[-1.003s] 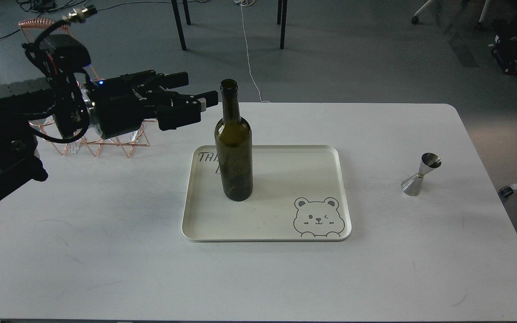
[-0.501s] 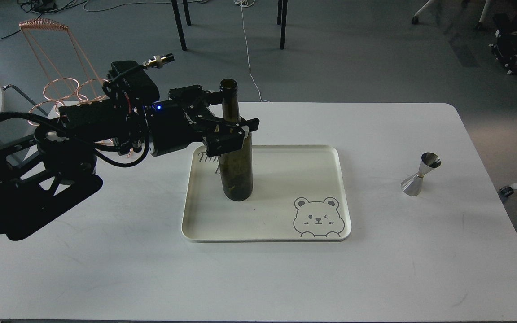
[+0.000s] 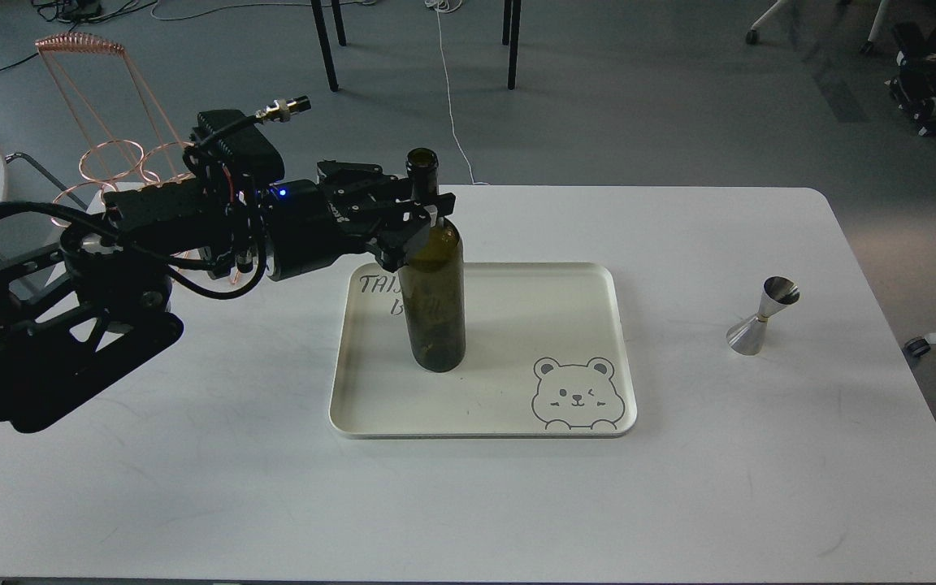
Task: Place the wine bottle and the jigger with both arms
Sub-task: 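Lift the wine bottle with the left gripper toward the copper rack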
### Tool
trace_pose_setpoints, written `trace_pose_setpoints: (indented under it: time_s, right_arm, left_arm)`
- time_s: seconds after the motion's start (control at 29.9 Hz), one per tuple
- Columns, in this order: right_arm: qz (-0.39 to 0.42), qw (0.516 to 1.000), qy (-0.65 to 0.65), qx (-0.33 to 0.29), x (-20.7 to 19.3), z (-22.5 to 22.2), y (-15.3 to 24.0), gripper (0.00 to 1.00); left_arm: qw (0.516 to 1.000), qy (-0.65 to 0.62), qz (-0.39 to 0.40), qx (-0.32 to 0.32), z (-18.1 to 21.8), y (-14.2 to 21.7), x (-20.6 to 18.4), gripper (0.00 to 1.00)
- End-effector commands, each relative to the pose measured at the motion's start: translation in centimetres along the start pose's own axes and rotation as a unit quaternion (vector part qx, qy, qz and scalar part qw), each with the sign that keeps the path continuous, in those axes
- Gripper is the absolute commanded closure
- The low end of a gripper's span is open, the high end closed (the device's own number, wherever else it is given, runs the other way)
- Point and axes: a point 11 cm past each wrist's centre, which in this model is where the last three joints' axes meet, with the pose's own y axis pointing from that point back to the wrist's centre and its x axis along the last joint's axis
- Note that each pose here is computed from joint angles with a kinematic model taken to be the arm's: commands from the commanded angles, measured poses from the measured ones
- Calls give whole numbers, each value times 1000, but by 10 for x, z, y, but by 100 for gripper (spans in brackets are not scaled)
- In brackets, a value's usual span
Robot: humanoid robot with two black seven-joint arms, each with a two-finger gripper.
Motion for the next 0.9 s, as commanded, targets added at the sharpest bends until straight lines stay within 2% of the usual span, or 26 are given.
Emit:
trace_pose_setpoints:
  time_s: [0.0, 0.2, 0.37, 0.63, 0.74, 0.87]
  right_arm:
    - [1, 1000, -1, 3, 0, -2, -1, 4]
    - [-1, 1000, -3, 5, 0, -3, -1, 4]
    - [-1, 1000, -3, 5, -1, -3, -1, 4]
    - [-2, 1000, -4, 4, -2, -2, -1, 4]
    - [-2, 1000, -3, 4, -1, -3, -1, 4]
    - [-1, 1000, -2, 4, 1, -3, -1, 4]
  left_arm:
    - [1000, -7, 26, 15, -9, 9, 18, 87]
    - [996, 31, 71, 41, -33, 49, 67, 87]
    - [993, 5, 78, 89, -61, 88, 100, 87]
    - [975, 2, 84, 204, -132, 139, 114, 88]
    - [969, 6, 92, 227, -150, 150, 120, 88]
    - [966, 17, 74, 248, -170, 154, 102, 88]
